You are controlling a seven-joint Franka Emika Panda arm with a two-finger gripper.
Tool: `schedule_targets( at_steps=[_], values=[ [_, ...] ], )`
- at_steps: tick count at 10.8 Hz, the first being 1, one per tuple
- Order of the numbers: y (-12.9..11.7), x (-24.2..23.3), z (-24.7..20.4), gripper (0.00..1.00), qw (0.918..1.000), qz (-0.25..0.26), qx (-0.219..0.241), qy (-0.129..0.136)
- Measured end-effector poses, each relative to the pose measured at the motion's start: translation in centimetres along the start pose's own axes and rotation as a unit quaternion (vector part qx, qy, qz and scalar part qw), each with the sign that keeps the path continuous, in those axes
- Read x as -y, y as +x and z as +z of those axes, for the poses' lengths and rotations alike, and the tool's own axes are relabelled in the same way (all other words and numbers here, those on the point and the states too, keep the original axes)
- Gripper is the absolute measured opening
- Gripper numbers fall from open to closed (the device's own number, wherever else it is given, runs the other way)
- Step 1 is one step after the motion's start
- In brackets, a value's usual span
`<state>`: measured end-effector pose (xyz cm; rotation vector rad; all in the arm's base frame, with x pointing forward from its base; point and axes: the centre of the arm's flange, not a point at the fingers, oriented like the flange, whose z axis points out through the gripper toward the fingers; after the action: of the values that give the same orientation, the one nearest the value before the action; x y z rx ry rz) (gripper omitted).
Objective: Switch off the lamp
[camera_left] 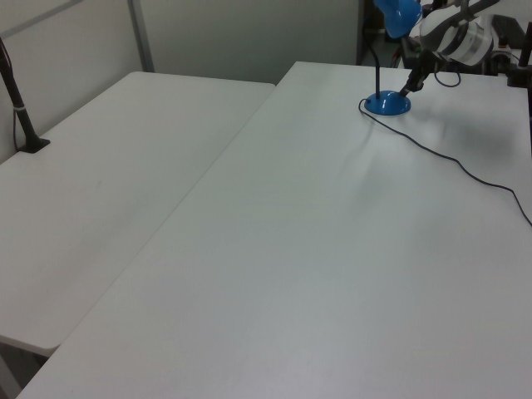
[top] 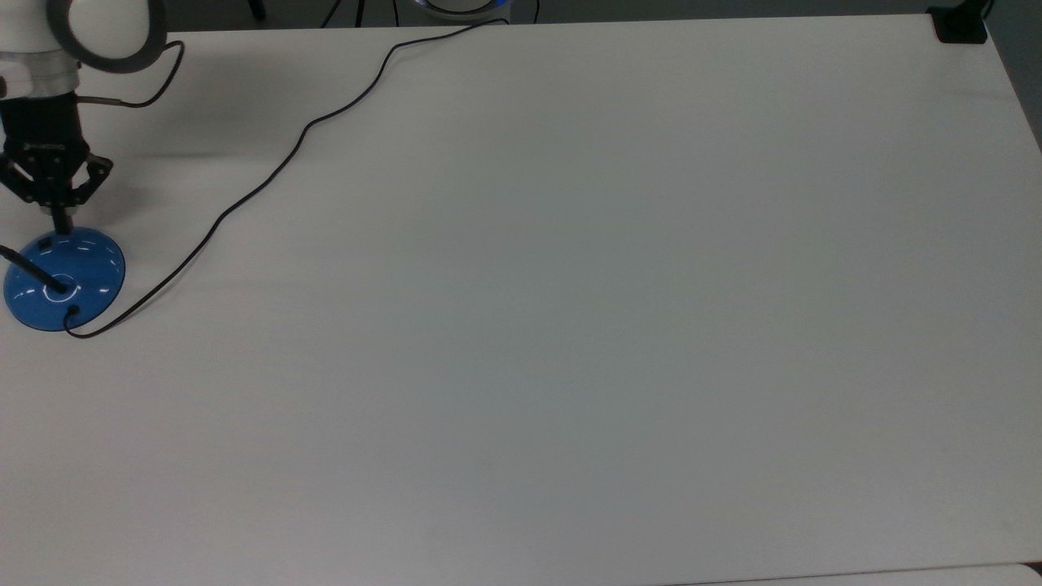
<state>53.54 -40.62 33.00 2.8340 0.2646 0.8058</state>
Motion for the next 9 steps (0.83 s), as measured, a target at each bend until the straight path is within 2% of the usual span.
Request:
schedule_targets(
  at_steps=[2,4,7,9],
  values=[
    [2.4,3.5,-2.0,0.0,0.9973,0.069,-0.014,0.018],
    [6.5,8.0,-4.3,0.0,0.9865,0.156,-0.032,0.038],
    [11.4,15.7,-7.9,0.0,0.9601,0.264,-0.046,0.08],
    [13.7,19.2,-9.0,0.0,0.9422,0.319,-0.039,0.095]
  ],
)
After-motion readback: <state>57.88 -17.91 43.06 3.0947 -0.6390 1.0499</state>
